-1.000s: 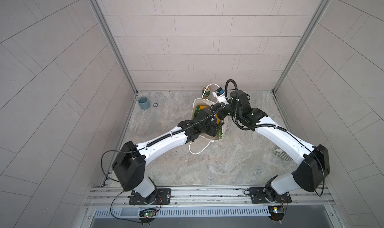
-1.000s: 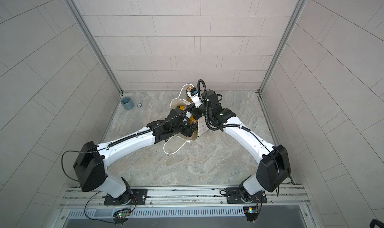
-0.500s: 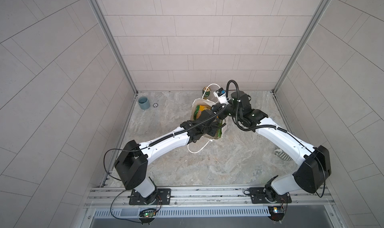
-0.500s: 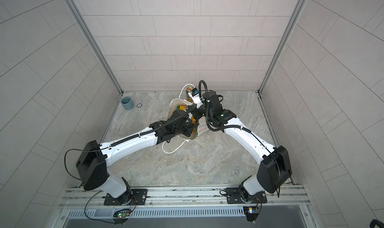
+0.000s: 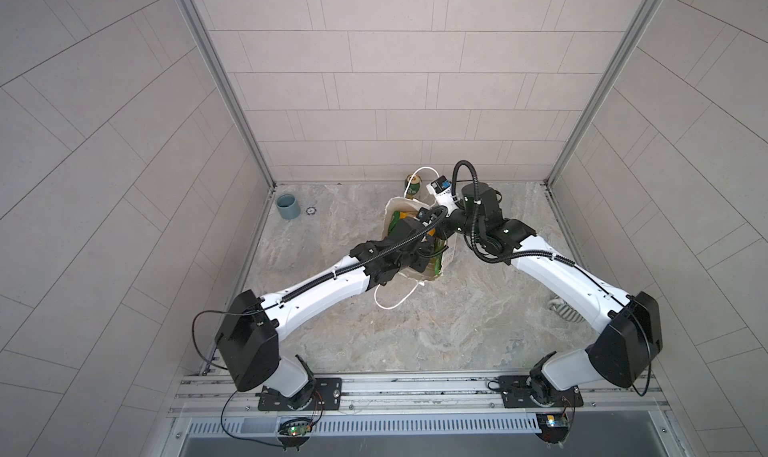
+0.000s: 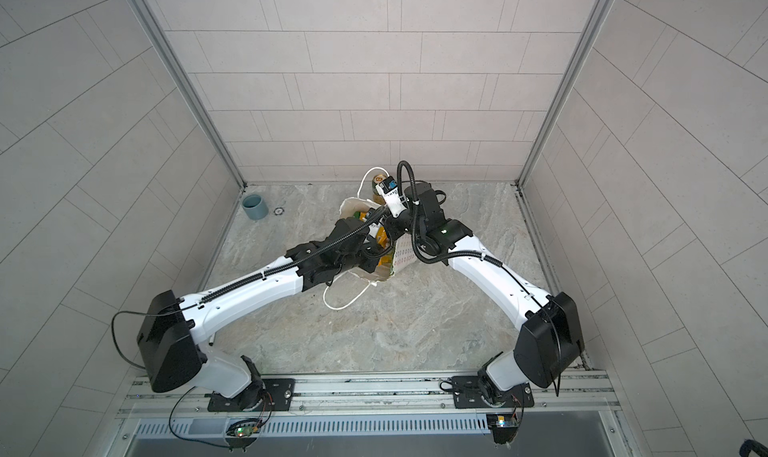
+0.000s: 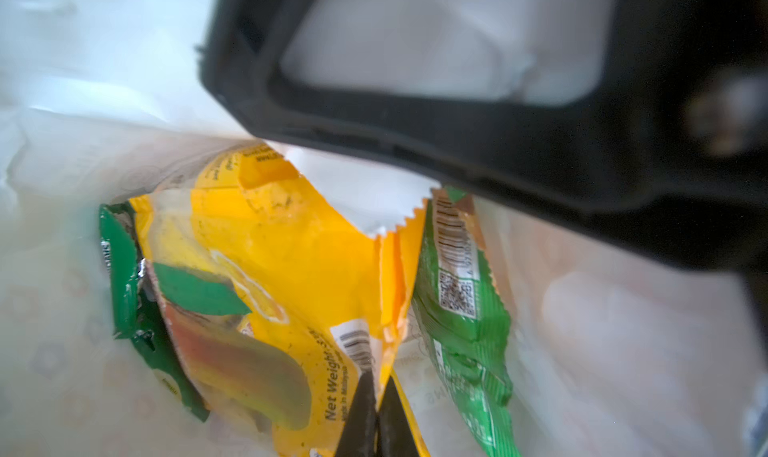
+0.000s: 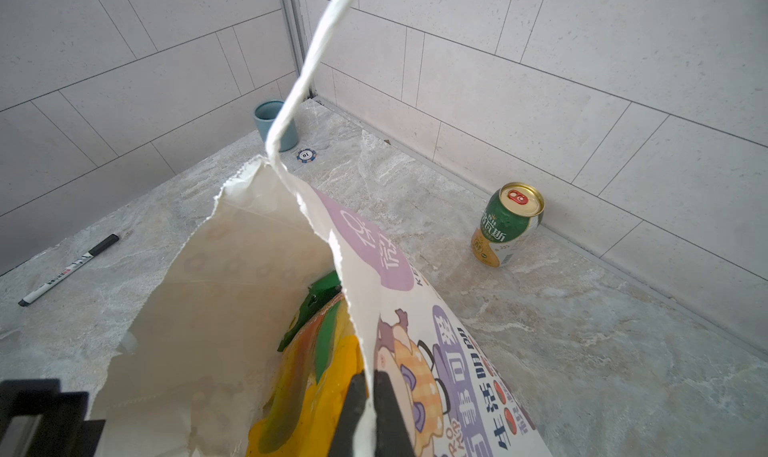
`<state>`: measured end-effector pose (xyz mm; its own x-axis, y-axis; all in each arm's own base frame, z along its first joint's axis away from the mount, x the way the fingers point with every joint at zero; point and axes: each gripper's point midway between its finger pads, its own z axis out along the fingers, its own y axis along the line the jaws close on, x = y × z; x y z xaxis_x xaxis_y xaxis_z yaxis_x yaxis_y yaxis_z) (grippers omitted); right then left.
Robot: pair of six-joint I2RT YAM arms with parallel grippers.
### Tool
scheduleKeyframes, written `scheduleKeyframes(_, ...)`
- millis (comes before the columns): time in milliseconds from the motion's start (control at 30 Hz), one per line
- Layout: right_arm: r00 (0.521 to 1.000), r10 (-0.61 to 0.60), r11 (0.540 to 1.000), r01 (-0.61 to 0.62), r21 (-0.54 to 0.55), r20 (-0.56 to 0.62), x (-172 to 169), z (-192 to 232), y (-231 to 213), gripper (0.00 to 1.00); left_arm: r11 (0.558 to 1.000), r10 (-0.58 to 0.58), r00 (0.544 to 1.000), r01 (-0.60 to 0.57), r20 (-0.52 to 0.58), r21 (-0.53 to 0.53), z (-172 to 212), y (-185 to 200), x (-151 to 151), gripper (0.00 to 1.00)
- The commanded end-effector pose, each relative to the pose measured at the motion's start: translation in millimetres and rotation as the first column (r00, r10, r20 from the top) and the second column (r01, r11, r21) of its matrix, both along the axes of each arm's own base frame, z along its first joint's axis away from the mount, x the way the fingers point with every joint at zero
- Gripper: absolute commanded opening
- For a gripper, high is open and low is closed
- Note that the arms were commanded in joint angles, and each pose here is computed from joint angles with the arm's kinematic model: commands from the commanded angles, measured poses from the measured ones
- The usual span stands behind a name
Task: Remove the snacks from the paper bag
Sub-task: 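Grasp the yellow snack packet inside the bag with the left gripper, then lift the yellow packet up out of the bag with the left gripper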
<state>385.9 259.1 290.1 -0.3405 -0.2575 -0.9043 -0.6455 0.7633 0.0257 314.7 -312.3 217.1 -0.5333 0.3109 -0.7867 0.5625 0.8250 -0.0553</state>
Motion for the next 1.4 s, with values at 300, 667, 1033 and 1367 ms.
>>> scheduleKeyframes(300,0.996,0.039,0.997,-0.044,0.060,0.084,-12,36,7,0.00,0.992,-0.091,0.982,0.105,0.164,-0.073,75,10,-17,0.00)
scheduleKeyframes(667,0.995,0.038,0.997,-0.044,0.062,0.089,-13,38,6,0.00,0.982,-0.145,0.964,0.168,0.222,-0.087,106,30,-32,0.00)
scheduleKeyframes(1033,0.995,0.027,0.998,-0.032,0.051,0.092,-12,37,3,0.00,0.972,-0.111,0.937,0.172,0.332,-0.160,160,52,-32,0.00)
scheduleKeyframes(1367,0.996,0.015,0.999,-0.019,0.048,0.092,-11,37,1,0.00,0.959,-0.044,0.917,0.151,0.396,-0.242,201,67,-25,0.00)
